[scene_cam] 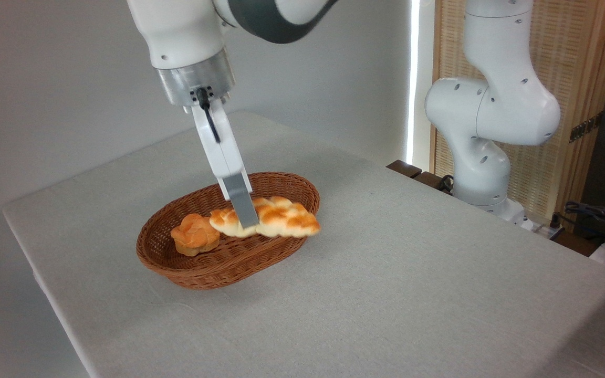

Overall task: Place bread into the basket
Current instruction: 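Lift the braided roll and carry it over the basket, then lower the braided roll into the basket beside the bun, then open the gripper and raise it above the basket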

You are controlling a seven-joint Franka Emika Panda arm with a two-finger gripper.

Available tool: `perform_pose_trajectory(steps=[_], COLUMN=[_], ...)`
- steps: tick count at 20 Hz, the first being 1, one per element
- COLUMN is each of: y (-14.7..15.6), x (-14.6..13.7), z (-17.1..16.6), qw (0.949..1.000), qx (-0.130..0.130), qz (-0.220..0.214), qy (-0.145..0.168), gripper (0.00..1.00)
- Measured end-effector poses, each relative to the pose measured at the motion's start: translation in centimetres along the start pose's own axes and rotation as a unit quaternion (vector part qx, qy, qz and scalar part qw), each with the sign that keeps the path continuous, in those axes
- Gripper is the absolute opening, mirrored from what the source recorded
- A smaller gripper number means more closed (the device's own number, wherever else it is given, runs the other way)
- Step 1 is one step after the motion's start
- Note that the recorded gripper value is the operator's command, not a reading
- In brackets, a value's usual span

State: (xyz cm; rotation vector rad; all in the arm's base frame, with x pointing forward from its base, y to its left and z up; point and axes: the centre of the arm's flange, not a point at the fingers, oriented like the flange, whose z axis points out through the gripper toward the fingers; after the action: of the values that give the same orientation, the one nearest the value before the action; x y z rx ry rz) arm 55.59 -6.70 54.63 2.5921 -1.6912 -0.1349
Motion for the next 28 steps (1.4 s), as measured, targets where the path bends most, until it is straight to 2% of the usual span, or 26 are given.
perform_pose_trajectory(steps=[3, 5, 6, 8, 9, 10, 11, 12, 14, 15, 17, 28], y=[4.2, 7.1, 8.1, 9.6, 9.7, 9.6, 9.5, 9.3, 9.1, 9.0, 8.8, 8.5], x=[4.4, 6.2, 6.7, 7.2, 7.4, 7.5, 7.6, 7.6, 7.5, 7.5, 7.4, 7.2], z=[1.1, 1.8, 2.1, 2.9, 3.5, 4.2, 4.8, 5.2, 5.7, 5.7, 5.6, 5.3], qw=[0.9985, 0.9961, 0.9943, 0.9876, 0.9836, 0.9791, 0.9755, 0.9731, 0.9715, 0.9713, 0.9709, 0.9701], qx=[-0.012, -0.023, -0.028, -0.043, -0.047, -0.047, -0.047, -0.046, -0.043, -0.042, -0.039, -0.036], qz=[-0.053, -0.085, -0.102, -0.151, -0.174, -0.197, -0.215, -0.225, -0.232, -0.233, -0.235, -0.238], qy=[-0.008, -0.009, -0.009, -0.005, 0.001, 0.008, 0.013, 0.016, 0.019, 0.021, 0.025, 0.03], gripper=[0.34, 0.34, 0.34, 0.34, 0.4, 0.5, 0.52, 0.61, 0.92, 0.97, 1.0, 1.0])
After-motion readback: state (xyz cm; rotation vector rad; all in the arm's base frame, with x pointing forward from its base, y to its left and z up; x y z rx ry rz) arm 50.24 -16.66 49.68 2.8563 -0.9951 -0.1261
